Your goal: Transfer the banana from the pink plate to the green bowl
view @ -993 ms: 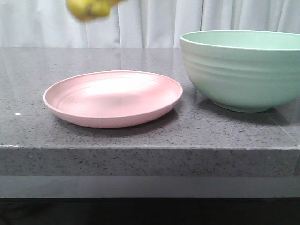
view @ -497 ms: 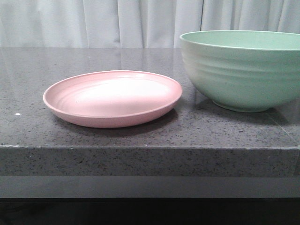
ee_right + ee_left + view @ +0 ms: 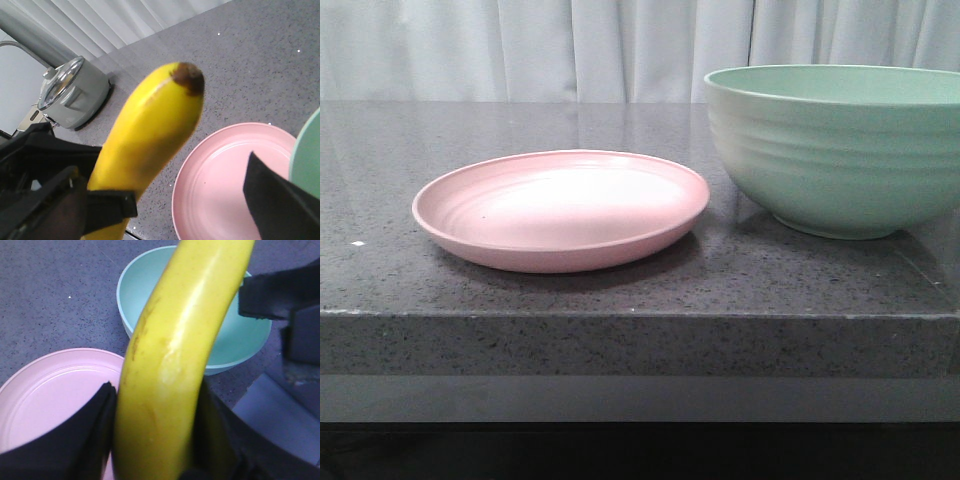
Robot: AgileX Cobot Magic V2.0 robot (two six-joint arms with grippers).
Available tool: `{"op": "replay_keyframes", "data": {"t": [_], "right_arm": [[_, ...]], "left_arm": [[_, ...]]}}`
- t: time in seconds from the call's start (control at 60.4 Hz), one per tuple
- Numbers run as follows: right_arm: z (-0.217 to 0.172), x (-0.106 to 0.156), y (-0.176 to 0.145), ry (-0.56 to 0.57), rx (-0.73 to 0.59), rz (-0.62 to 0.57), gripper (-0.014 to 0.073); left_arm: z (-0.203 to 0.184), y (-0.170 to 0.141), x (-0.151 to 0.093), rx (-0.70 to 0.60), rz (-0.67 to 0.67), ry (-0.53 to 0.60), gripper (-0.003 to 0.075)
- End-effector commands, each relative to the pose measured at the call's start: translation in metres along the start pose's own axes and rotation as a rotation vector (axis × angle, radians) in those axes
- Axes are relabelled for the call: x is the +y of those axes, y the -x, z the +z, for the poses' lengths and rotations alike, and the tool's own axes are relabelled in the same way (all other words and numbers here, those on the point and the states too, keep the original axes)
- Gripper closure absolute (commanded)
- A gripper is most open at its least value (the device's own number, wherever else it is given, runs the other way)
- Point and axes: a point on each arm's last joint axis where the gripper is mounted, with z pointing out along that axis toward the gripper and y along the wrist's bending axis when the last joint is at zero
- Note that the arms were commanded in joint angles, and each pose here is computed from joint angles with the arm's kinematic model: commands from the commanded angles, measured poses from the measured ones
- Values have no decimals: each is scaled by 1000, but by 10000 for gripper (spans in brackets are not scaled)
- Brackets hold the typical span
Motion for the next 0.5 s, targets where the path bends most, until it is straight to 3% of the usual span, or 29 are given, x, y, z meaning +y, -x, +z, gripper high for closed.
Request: {"op": "replay_keyframes", "data": {"t": [0.0, 0.381, 0.48], "right_arm": [[2, 13, 22, 30, -93, -17, -48], [26, 21, 31, 38, -61, -18, -47], [32, 22, 30, 42, -42, -19, 24]], "left_arm": [[-18, 17, -5, -136, -9, -19, 680], [-18, 17, -5, -136, -9, -19, 680], [-18, 17, -5, -136, -9, -19, 680]]}}
